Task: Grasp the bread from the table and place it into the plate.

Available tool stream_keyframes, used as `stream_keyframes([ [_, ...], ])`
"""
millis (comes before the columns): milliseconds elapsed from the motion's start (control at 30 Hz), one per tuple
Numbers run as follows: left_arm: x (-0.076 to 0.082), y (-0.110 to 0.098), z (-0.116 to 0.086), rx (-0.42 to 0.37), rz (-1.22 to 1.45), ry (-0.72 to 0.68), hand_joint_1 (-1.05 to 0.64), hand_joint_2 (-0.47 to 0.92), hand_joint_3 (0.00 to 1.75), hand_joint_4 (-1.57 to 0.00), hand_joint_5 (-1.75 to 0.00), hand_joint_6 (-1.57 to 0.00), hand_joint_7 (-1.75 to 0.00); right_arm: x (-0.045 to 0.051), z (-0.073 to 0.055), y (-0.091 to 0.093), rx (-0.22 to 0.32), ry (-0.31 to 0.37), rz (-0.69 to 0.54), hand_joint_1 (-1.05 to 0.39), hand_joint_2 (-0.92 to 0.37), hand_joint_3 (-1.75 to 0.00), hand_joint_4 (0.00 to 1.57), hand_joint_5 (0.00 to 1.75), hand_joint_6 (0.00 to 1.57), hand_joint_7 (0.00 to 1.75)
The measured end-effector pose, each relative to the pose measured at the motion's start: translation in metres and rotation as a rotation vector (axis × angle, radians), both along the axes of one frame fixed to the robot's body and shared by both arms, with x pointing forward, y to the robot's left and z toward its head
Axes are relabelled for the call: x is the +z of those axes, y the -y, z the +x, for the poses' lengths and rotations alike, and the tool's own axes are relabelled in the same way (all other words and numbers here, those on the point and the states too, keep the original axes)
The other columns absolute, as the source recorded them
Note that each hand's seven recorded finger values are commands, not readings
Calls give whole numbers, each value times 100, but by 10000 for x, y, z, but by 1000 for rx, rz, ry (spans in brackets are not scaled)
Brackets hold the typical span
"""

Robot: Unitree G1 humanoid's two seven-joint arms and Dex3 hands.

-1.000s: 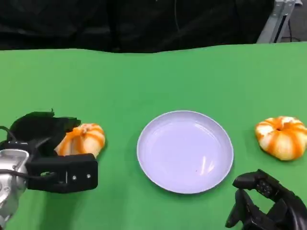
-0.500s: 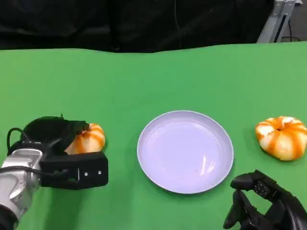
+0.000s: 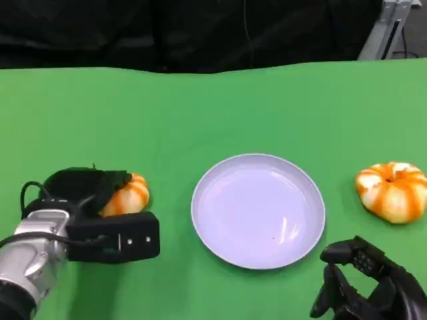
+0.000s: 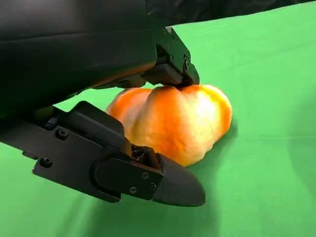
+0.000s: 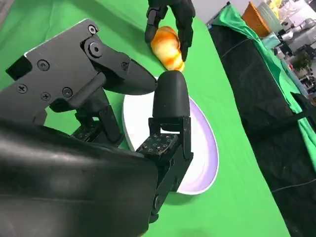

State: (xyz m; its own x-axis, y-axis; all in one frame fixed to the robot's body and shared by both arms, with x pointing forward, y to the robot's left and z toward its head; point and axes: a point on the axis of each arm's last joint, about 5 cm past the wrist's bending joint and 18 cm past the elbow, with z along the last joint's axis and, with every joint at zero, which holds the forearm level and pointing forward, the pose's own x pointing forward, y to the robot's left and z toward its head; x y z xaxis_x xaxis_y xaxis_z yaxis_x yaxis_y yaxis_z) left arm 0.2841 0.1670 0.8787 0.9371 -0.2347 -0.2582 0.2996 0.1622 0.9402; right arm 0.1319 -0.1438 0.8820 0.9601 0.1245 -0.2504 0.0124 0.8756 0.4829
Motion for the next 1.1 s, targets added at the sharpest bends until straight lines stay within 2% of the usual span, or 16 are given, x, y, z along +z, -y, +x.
stream_keyframes([
  [200,-69,-18,-15,25,-49,-18,-88,92,21,-43,-6,-45,-1,-3,-10,0,0,-3,0,-18,-53,-109,94,154,85,136],
  [367,-106,-20,-24,44,-83,-17,-71,92,22,-50,-7,-47,-2,-3,-13,-5,3,-3,0,-17,-54,-108,94,155,84,136],
  [500,-115,-13,-27,55,-93,-13,-51,92,25,-52,-5,-49,-2,4,-17,-6,3,0,0,-17,-55,-108,93,156,84,136],
  [567,-118,-5,-27,62,-93,-13,-36,92,33,-61,-8,-56,-4,13,-16,-5,2,5,-1,-17,-55,-108,93,157,84,136],
  [667,-119,19,-24,87,-136,-12,-23,92,43,-75,-14,-65,-7,16,-17,-4,2,7,0,-17,-54,-108,93,157,84,137],
  [700,-120,23,-24,98,-153,-9,-18,92,42,-80,-40,-79,-9,17,-17,-4,2,7,0,-17,-54,-108,93,156,84,137],
  [733,-125,23,-28,114,-179,5,-14,92,40,-69,-90,-95,-9,17,-17,-4,2,7,0,-17,-54,-108,94,155,84,136],
  [800,-141,33,-42,150,-252,48,-9,91,39,-68,-138,-115,-14,17,-17,-3,1,7,0,-17,-54,-108,94,155,84,135],
  [833,-148,36,-51,164,-286,73,-7,91,39,-68,-153,-121,-17,17,-17,-2,1,7,0,-17,-54,-108,93,156,84,135],
  [867,-152,45,-57,172,-316,102,-7,91,39,-68,-157,-123,-17,17,-17,-1,1,7,0,-17,-54,-108,93,156,84,136],
  [900,-150,54,-57,174,-335,122,-3,77,66,-82,-167,-102,-93,17,-17,-1,1,7,0,-17,-54,-108,93,156,84,136],
  [933,-148,61,-59,171,-349,145,-2,69,81,-87,-172,-82,-141,17,-17,-2,2,8,0,-18,-54,-108,93,156,84,136],
  [967,-143,69,-59,166,-362,171,-2,66,87,-88,-173,-76,-158,17,-17,-1,2,8,-1,-18,-54,-107,93,156,84,136],
  [1000,-137,76,-59,160,-373,195,-2,64,91,-89,-174,-72,-166,17,-16,-1,2,8,-1,-18,-54,-107,93,156,84,136],
  [1100,-87,109,-48,130,-409,258,-6,61,98,-83,-175,-64,-174,18,-16,2,2,8,-2,-18,-54,-107,94,155,85,136],
])
